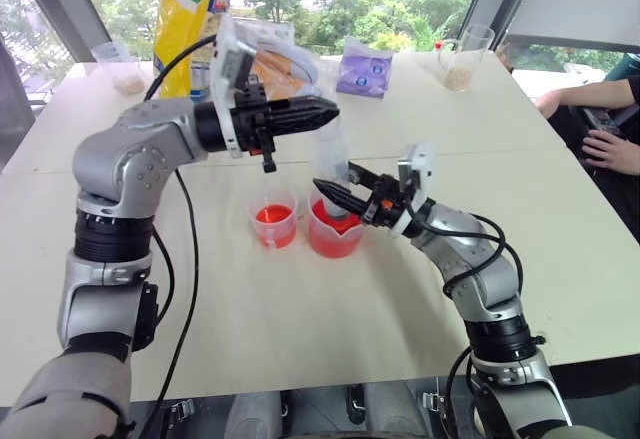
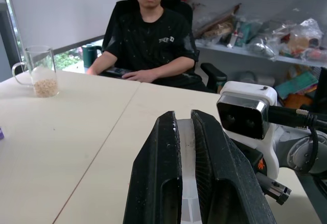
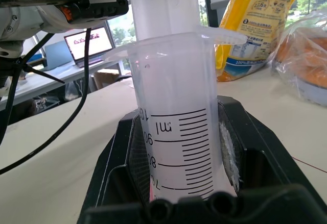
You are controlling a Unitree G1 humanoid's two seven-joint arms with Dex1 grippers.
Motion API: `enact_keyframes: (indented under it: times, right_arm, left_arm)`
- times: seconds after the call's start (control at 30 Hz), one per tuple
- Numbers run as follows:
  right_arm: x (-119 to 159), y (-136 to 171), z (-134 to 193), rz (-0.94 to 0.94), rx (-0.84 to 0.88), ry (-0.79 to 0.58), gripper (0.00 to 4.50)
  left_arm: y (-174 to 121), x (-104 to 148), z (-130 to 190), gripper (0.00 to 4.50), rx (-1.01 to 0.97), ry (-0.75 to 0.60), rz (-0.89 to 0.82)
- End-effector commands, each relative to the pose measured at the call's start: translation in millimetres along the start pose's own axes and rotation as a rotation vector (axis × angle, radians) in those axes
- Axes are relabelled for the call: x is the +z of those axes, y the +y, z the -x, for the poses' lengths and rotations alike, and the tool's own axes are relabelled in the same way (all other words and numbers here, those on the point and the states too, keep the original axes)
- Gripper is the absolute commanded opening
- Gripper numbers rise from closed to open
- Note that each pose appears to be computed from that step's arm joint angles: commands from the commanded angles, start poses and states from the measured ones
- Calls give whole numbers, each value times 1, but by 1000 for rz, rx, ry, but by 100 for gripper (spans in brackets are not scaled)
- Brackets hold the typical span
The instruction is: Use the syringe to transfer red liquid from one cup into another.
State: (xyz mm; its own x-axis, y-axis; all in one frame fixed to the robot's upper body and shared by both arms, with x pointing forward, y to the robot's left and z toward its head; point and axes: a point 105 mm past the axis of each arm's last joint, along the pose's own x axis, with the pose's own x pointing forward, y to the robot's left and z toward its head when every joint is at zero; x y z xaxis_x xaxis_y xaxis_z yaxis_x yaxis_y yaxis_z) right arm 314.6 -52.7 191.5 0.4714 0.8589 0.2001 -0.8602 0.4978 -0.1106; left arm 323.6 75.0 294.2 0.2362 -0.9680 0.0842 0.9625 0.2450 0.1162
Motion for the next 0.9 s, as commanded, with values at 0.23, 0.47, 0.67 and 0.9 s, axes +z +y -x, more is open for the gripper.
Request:
enact_keyframes:
  times: [0.23, 0.47, 0.67, 0.9]
  right_arm:
    - [39, -9, 0, 87, -7, -72, 147]
    - [54, -7, -1, 88, 1, -99, 147]
    - [99, 3, -21, 63, 86, -205, 147]
    - [113, 21, -67, -8, 230, -283, 147]
  left_arm:
    - [-6, 11, 18, 447, 18, -18, -69]
    - [0, 29, 53, 447, 97, -56, -77]
    - [8, 52, 83, 447, 191, -85, -105]
    - [5, 80, 101, 447, 240, -141, -141]
